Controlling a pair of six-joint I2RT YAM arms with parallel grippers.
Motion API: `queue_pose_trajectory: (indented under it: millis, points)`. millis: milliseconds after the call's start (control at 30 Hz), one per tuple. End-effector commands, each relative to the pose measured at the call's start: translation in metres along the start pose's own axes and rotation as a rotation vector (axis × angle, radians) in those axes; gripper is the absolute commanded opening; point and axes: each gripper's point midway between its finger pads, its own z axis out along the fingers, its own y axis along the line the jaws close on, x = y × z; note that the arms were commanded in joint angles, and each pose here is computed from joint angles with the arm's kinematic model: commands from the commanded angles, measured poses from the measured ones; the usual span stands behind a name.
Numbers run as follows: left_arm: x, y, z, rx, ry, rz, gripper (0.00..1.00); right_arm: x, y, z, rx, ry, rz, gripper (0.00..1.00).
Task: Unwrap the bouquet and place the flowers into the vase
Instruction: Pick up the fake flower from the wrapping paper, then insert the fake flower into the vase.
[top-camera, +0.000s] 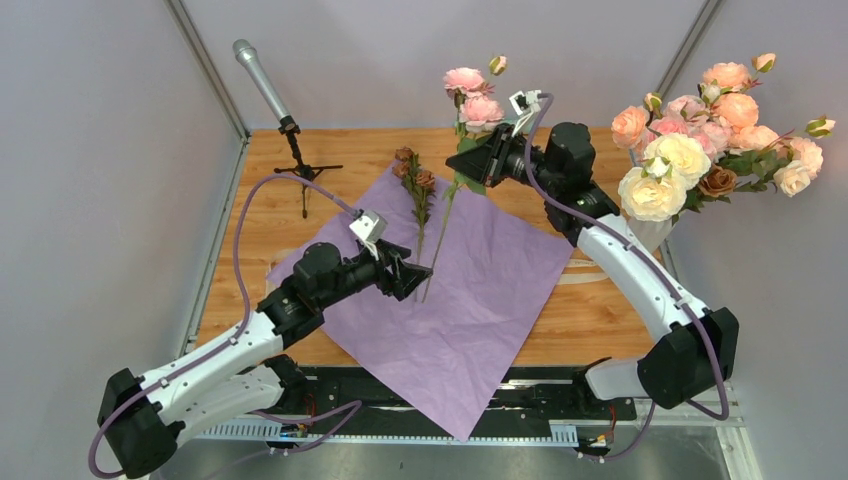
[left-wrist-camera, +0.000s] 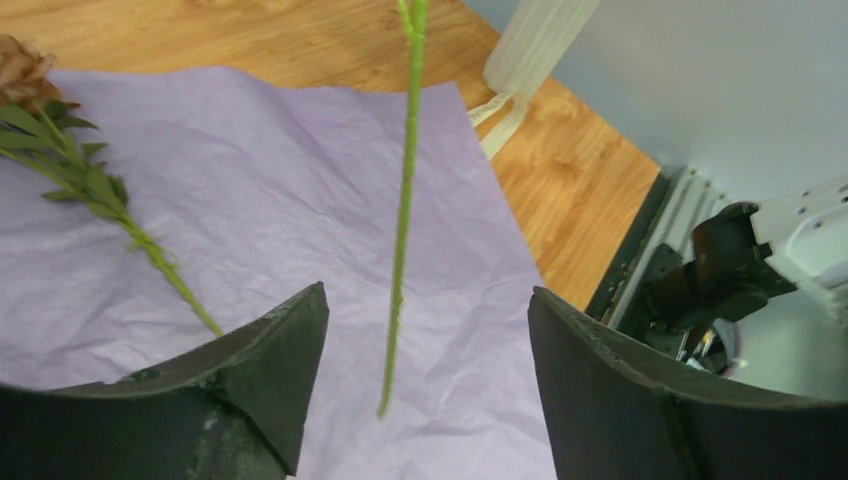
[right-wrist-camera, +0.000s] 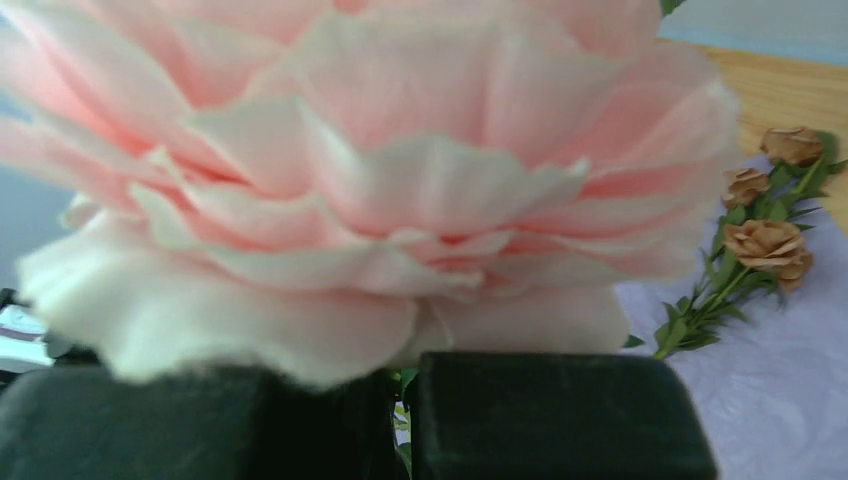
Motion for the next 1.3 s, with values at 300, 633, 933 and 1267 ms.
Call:
queue_pose_trajectory:
  millis: [300, 633, 933, 1267]
  points:
    - [-0.044, 0.034, -0.024, -0.193, 0.175, 0.145, 1.0, -0.089, -0.022, -0.077, 0.527, -0.019, -0.669, 0.0]
    - [-0.088, 0.137, -0.073, -0.637, 0.177, 0.234, 1.0, -0.158, -0.062, -0.142, 1.051, -0.01, -0.946, 0.0]
    - [-0.07, 0.157, -0.079, -0.71, 0.226, 0.226, 1.0, -0.192, -0.074, -0.165, 1.278, 0.01, -1.055, 0.0]
    - [-0.069, 0.162, -0.086, -0.749, 0.225, 0.235, 1.0, -0.22, -0.056, -0.184, 1.347, -0.097, -1.052, 0.0]
